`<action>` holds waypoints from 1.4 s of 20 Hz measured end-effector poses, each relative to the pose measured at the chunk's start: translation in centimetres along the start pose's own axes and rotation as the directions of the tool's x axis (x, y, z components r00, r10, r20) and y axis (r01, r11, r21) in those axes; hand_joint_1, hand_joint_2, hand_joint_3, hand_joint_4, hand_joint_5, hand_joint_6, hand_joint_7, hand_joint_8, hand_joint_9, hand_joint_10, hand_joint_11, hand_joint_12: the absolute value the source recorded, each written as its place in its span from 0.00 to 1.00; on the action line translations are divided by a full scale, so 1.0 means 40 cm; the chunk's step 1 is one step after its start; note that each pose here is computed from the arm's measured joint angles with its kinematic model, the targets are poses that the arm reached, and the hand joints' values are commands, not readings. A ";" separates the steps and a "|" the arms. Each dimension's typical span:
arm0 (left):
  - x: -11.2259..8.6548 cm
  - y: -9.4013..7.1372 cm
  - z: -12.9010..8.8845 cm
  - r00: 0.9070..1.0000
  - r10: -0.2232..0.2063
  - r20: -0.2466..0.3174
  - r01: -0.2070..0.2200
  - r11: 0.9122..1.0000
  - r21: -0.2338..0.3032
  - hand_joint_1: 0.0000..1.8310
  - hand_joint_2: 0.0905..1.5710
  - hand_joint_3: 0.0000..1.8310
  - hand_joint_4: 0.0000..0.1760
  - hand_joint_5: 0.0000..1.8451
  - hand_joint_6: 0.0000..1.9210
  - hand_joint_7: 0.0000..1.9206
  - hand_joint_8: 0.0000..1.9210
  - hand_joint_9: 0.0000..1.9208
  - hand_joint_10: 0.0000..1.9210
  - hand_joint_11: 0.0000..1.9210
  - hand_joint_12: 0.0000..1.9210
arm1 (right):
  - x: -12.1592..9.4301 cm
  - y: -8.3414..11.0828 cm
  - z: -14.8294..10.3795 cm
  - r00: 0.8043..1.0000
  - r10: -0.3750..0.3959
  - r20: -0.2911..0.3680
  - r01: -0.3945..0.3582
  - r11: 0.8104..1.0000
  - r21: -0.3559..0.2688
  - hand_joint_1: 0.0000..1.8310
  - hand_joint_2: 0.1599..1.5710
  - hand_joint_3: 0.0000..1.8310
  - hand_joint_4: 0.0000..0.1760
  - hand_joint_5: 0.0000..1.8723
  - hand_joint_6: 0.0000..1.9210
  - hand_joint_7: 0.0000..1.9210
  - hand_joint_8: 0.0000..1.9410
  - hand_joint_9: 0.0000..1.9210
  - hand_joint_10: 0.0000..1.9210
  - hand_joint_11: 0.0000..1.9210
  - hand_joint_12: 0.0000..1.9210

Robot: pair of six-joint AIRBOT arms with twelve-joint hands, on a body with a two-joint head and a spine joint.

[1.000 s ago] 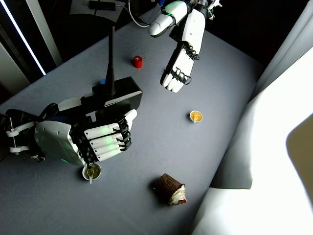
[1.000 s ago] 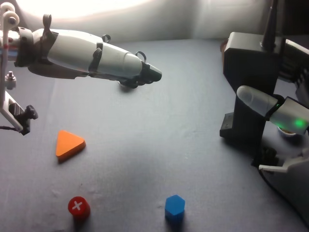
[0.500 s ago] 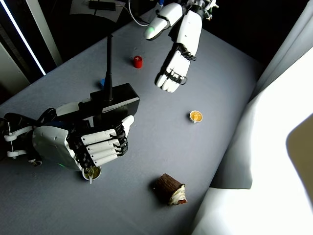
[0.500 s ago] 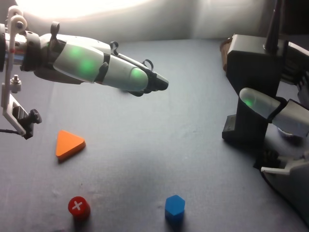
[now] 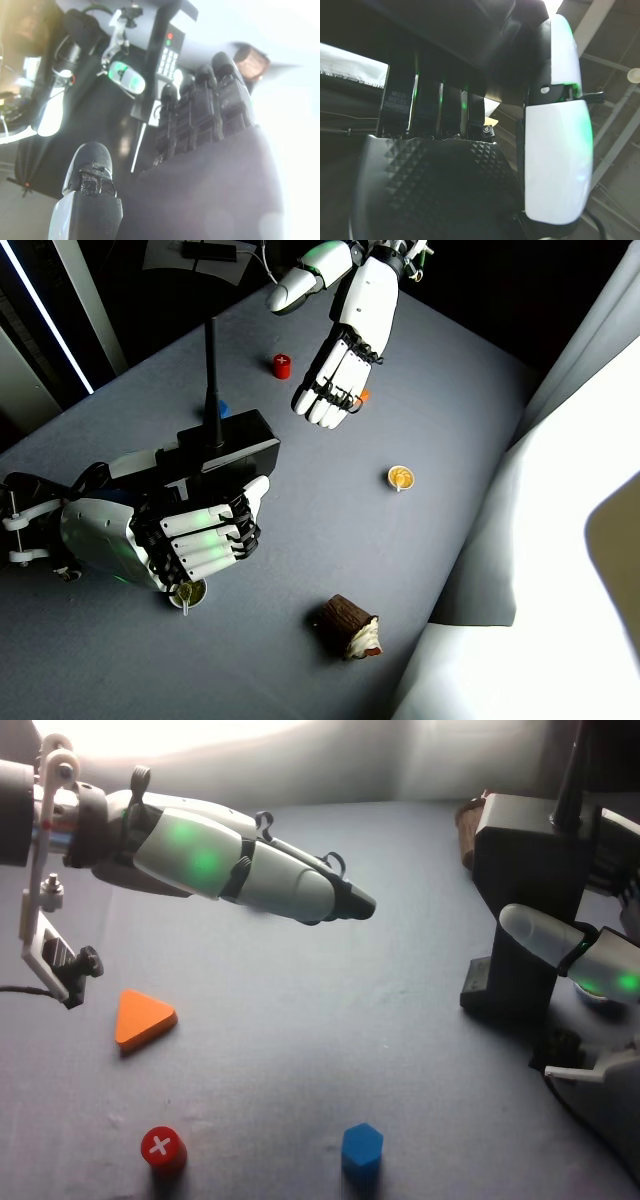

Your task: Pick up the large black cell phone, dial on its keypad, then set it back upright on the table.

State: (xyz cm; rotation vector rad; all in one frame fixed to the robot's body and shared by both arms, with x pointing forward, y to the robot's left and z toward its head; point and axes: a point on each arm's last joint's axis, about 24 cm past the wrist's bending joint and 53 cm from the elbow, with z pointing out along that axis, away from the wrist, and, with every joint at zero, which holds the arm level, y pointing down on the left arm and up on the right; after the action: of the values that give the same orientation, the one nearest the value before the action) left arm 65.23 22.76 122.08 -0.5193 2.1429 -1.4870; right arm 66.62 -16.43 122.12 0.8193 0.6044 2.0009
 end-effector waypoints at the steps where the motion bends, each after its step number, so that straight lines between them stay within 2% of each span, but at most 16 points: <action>1: 0.002 -0.006 0.001 1.000 0.002 -0.002 -0.002 1.000 0.006 0.00 0.76 0.00 0.00 0.12 0.00 0.08 0.00 0.06 0.00 0.00 0.15 | 0.000 0.000 0.000 1.000 0.001 0.000 -0.001 1.000 0.000 0.81 0.71 0.00 0.00 0.47 0.45 0.36 0.70 0.41 0.69 0.48 0.77; 2: 0.003 -0.014 0.005 1.000 0.013 -0.005 -0.013 1.000 0.013 0.02 0.76 0.00 0.00 0.11 0.00 0.08 0.00 0.06 0.00 0.00 0.15 | 0.000 0.000 0.000 1.000 0.001 0.000 -0.001 1.000 0.000 0.81 0.70 0.00 0.00 0.49 0.42 0.38 0.68 0.42 0.67 0.49 0.76; 3: 0.003 -0.019 0.007 1.000 0.017 -0.004 -0.017 1.000 0.017 0.03 0.76 0.00 0.00 0.11 0.00 0.07 0.00 0.06 0.00 0.00 0.15 | 0.000 0.000 0.000 1.000 0.000 0.000 0.000 1.000 0.000 0.75 0.72 0.00 0.00 0.48 0.47 0.38 0.70 0.43 0.72 0.46 0.66; 4: 0.005 -0.025 0.012 1.000 0.020 -0.008 -0.020 1.000 0.021 0.04 0.76 0.00 0.00 0.12 0.00 0.08 0.00 0.06 0.00 0.00 0.17 | 0.000 0.000 0.000 1.000 0.000 0.000 0.000 1.000 0.000 0.74 0.72 0.00 0.00 0.48 0.48 0.38 0.70 0.43 0.72 0.47 0.62; 6: 0.007 -0.028 0.015 1.000 0.026 -0.012 -0.026 0.999 0.022 0.04 0.76 0.00 0.00 0.13 0.00 0.09 0.00 0.08 0.00 0.00 0.19 | 0.000 0.000 0.000 1.000 0.001 0.000 -0.001 1.000 0.000 0.74 0.73 0.00 0.00 0.47 0.50 0.37 0.72 0.43 0.72 0.47 0.59; 9: 0.008 -0.023 0.015 0.999 0.032 -0.013 -0.032 0.999 0.014 0.03 0.76 0.00 0.00 0.13 0.00 0.08 0.00 0.07 0.00 0.00 0.19 | 0.000 0.000 0.000 1.000 0.000 -0.001 0.000 1.000 0.000 0.74 0.74 0.00 0.00 0.45 0.54 0.37 0.73 0.41 0.74 0.44 0.64; 12: 0.008 -0.023 0.015 0.999 0.031 -0.013 -0.031 0.999 0.014 0.02 0.77 0.00 0.00 0.12 0.00 0.07 0.00 0.06 0.00 0.00 0.15 | -0.001 0.001 0.001 1.000 -0.002 -0.001 0.002 1.000 -0.001 0.74 0.73 0.00 0.00 0.44 0.56 0.39 0.71 0.42 0.73 0.43 0.63; 15: 0.008 -0.019 0.015 0.999 0.030 -0.013 -0.030 1.000 0.010 0.03 0.76 0.00 0.00 0.13 0.00 0.08 0.00 0.07 0.00 0.00 0.15 | -0.001 0.001 0.001 1.000 -0.002 -0.002 0.002 1.000 -0.001 0.74 0.74 0.00 0.00 0.43 0.57 0.38 0.73 0.42 0.72 0.42 0.63; 16: 0.008 -0.019 0.014 0.999 0.030 -0.013 -0.030 1.000 0.009 0.04 0.76 0.00 0.00 0.13 0.00 0.08 0.00 0.07 0.00 0.00 0.15 | -0.001 0.001 0.001 1.000 -0.001 -0.002 0.001 1.000 -0.001 0.73 0.75 0.00 0.00 0.39 0.60 0.39 0.73 0.41 0.76 0.39 0.62; 20: 0.007 -0.020 0.014 0.999 0.030 -0.012 -0.030 0.999 0.011 0.03 0.76 0.00 0.00 0.13 0.00 0.08 0.00 0.07 0.00 0.00 0.16 | -0.001 0.000 0.000 1.000 -0.002 -0.002 0.002 1.000 0.000 0.73 0.75 0.00 0.00 0.36 0.63 0.41 0.69 0.43 0.75 0.37 0.62; 21: 0.006 -0.021 0.013 0.999 0.030 -0.011 -0.030 0.999 0.013 0.04 0.76 0.00 0.00 0.14 0.00 0.09 0.00 0.07 0.00 0.00 0.18 | -0.001 0.000 -0.001 1.000 -0.003 -0.002 0.003 1.000 0.000 0.66 0.76 0.00 0.00 0.36 0.67 0.42 0.71 0.37 0.54 0.35 0.63; 22: 0.005 -0.022 0.012 1.000 0.028 -0.010 -0.028 1.000 0.014 0.04 0.75 0.00 0.00 0.14 0.00 0.09 0.00 0.08 0.00 0.00 0.18 | -0.001 0.001 0.000 1.000 -0.003 -0.003 0.003 1.000 0.000 0.64 0.77 0.00 0.00 0.35 0.69 0.42 0.72 0.37 0.44 0.35 0.63; 24: 0.004 -0.021 0.010 1.000 0.030 -0.008 -0.029 0.999 0.012 0.03 0.76 0.00 0.00 0.13 0.00 0.08 0.00 0.07 0.00 0.00 0.15 | -0.003 0.001 0.000 1.000 -0.006 0.000 0.006 1.000 0.001 0.63 0.77 0.00 0.00 0.36 0.71 0.40 0.72 0.37 0.35 0.32 0.66; 25: 0.005 -0.021 0.010 1.000 0.030 -0.009 -0.030 0.999 0.012 0.03 0.76 0.00 0.00 0.13 0.00 0.08 0.00 0.07 0.00 0.00 0.15 | -0.003 0.001 0.000 1.000 -0.007 -0.001 0.007 1.000 0.001 0.60 0.78 0.00 0.00 0.37 0.72 0.34 0.40 0.36 0.32 0.30 0.66; 26: 0.005 -0.021 0.010 1.000 0.030 -0.009 -0.030 0.999 0.012 0.02 0.76 0.00 0.00 0.13 0.00 0.08 0.00 0.07 0.00 0.00 0.15 | -0.003 0.001 0.000 1.000 -0.008 -0.001 0.008 1.000 0.000 0.59 0.77 0.00 0.00 0.38 0.71 0.37 0.21 0.37 0.28 0.30 0.64; 28: 0.010 -0.021 0.010 0.999 0.032 -0.012 -0.032 0.999 0.012 0.02 0.76 0.00 0.00 0.12 0.00 0.08 0.00 0.07 0.00 0.00 0.16 | -0.002 0.000 0.000 1.000 -0.010 -0.002 0.010 1.000 0.001 0.59 0.78 0.00 0.00 0.38 0.72 0.41 0.06 0.39 0.21 0.28 0.63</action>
State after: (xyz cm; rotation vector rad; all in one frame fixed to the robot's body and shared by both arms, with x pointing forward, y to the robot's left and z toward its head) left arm 65.18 21.94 122.69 -0.4708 2.1405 -1.4887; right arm 66.64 -16.51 122.09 0.8134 0.6102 1.9924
